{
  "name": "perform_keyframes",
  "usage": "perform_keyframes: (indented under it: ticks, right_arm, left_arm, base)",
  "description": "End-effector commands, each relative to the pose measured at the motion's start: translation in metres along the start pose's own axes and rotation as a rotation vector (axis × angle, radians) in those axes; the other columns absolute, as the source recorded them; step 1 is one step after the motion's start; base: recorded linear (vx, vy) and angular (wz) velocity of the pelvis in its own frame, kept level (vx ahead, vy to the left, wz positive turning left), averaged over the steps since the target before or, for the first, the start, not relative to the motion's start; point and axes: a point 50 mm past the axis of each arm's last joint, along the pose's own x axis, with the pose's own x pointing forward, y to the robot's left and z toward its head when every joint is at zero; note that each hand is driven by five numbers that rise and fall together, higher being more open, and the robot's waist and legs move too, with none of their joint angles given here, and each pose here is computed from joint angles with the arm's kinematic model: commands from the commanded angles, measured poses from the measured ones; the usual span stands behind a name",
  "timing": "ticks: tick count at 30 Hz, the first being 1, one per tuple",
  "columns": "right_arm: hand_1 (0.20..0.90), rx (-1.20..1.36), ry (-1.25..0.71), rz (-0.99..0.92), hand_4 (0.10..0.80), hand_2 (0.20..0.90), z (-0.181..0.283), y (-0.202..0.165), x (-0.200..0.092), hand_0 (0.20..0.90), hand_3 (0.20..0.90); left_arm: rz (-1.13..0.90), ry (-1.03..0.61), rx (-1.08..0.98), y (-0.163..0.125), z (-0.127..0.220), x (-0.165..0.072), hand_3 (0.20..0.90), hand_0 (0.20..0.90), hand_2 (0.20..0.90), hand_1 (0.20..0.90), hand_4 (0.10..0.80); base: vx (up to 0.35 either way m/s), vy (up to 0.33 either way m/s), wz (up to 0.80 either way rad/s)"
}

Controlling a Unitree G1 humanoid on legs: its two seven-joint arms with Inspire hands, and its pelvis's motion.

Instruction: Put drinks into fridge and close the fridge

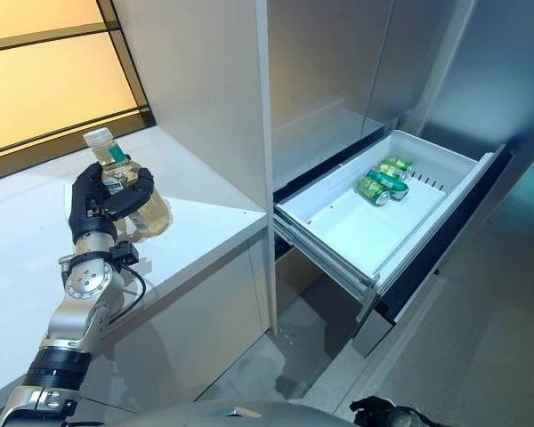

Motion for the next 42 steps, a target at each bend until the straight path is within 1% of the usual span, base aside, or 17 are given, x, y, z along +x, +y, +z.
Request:
perform_keyframes:
  ticks: [1, 2, 5, 6, 11, 14, 17, 21, 24, 27, 29, 30, 34, 37, 40, 42]
  right_arm:
    - [0.900, -0.163, -0.271, 0.045, 0.800, 0.900, 0.078, -0.004, -0.003, 0.900, 0.900]
    - [0.900, -0.252, -0.300, 0.030, 0.800, 0.900, 0.088, -0.006, -0.005, 0.900, 0.900]
    - [0.900, -0.351, -0.364, 0.014, 0.800, 0.900, 0.106, -0.010, -0.012, 0.900, 0.900]
    - [0.900, -0.405, -0.405, 0.015, 0.800, 0.900, 0.119, -0.011, -0.018, 0.900, 0.900]
    - [0.900, -0.511, -0.554, 0.007, 0.800, 0.900, 0.152, -0.013, -0.036, 0.900, 0.900]
    - [0.900, -0.594, -0.603, -0.001, 0.800, 0.900, 0.142, -0.001, -0.029, 0.900, 0.900]
    - [0.900, -0.649, -0.644, -0.025, 0.800, 0.900, 0.155, 0.009, -0.031, 0.900, 0.900]
    - [0.900, -0.727, -0.731, -0.069, 0.800, 0.900, 0.182, 0.015, -0.047, 0.900, 0.900]
    - [0.900, -0.727, -0.803, -0.072, 0.800, 0.900, 0.196, 0.013, -0.059, 0.900, 0.900]
    - [0.900, -0.761, -0.911, -0.037, 0.800, 0.900, 0.214, 0.015, -0.083, 0.900, 0.900]
    - [0.900, -0.780, -0.936, -0.032, 0.800, 0.900, 0.216, 0.016, -0.088, 0.900, 0.900]
    - [0.900, -0.809, -0.989, -0.018, 0.800, 0.900, 0.226, 0.017, -0.103, 0.900, 0.900]
    - [0.900, -0.859, -1.084, 0.020, 0.800, 0.900, 0.241, 0.013, -0.130, 0.900, 0.900]
    - [0.900, -0.889, -1.183, 0.089, 0.800, 0.900, 0.252, 0.012, -0.156, 0.900, 0.900]
    - [0.900, -0.892, -1.263, 0.116, 0.800, 0.900, 0.261, 0.006, -0.178, 0.900, 0.900]
    - [0.900, -0.895, -1.288, 0.118, 0.800, 0.900, 0.264, 0.004, -0.186, 0.900, 0.900]
  left_arm:
    - [-0.121, -0.575, -0.202, -0.030, 0.123, 0.020, 0.200, 0.300, 0.300, 0.300, 0.100]
    - [-0.133, -0.584, -0.207, -0.032, 0.124, 0.018, 0.200, 0.300, 0.300, 0.300, 0.100]
    - [-0.148, -0.599, -0.213, -0.035, 0.127, 0.015, 0.200, 0.300, 0.300, 0.300, 0.100]
    - [-0.157, -0.604, -0.216, -0.037, 0.127, 0.014, 0.200, 0.300, 0.300, 0.300, 0.100]
    - [-0.172, -0.611, -0.221, -0.042, 0.126, 0.012, 0.200, 0.300, 0.300, 0.300, 0.100]
    - [-0.165, -0.614, -0.236, -0.042, 0.122, 0.013, 0.200, 0.300, 0.300, 0.300, 0.100]
    - [-0.178, -0.614, -0.253, -0.046, 0.130, 0.015, 0.200, 0.300, 0.300, 0.300, 0.100]
    - [-0.202, -0.624, -0.268, -0.050, 0.135, 0.012, 0.200, 0.300, 0.300, 0.300, 0.100]
    - [-0.216, -0.636, -0.270, -0.052, 0.137, 0.009, 0.200, 0.300, 0.300, 0.300, 0.100]
    - [-0.229, -0.650, -0.266, -0.053, 0.138, 0.005, 0.200, 0.300, 0.300, 0.300, 0.100]
    - [-0.234, -0.654, -0.265, -0.053, 0.138, 0.005, 0.200, 0.300, 0.300, 0.300, 0.100]
    - [-0.243, -0.661, -0.260, -0.053, 0.137, 0.002, 0.200, 0.300, 0.300, 0.300, 0.100]
    - [-0.264, -0.669, -0.251, -0.056, 0.136, -0.002, 0.200, 0.300, 0.300, 0.300, 0.100]
    - [-0.282, -0.679, -0.243, -0.057, 0.135, -0.005, 0.200, 0.300, 0.300, 0.300, 0.100]
    - [-0.285, -0.689, -0.235, -0.056, 0.135, -0.006, 0.200, 0.300, 0.300, 0.300, 0.100]
    - [-0.284, -0.691, -0.234, -0.056, 0.135, -0.007, 0.200, 0.300, 0.300, 0.300, 0.100]
  base:
    - [-0.023, -0.001, 0.10]
    - [-0.018, 0.002, 0.06]
    - [-0.007, 0.001, 0.01]
    - [0.000, 0.000, 0.00]
    - [-0.028, 0.008, 0.04]
    - [-0.040, 0.050, 0.08]
    - [-0.025, 0.044, 0.04]
    - [-0.026, 0.008, 0.01]
    - [-0.036, 0.003, 0.01]
    - [-0.037, -0.005, 0.01]
    - [0.000, 0.000, 0.00]
    - [0.000, 0.000, 0.00]
    - [-0.008, -0.001, 0.00]
    - [0.000, 0.000, 0.00]
    - [0.000, 0.000, 0.00]
    - [0.000, 0.000, 0.00]
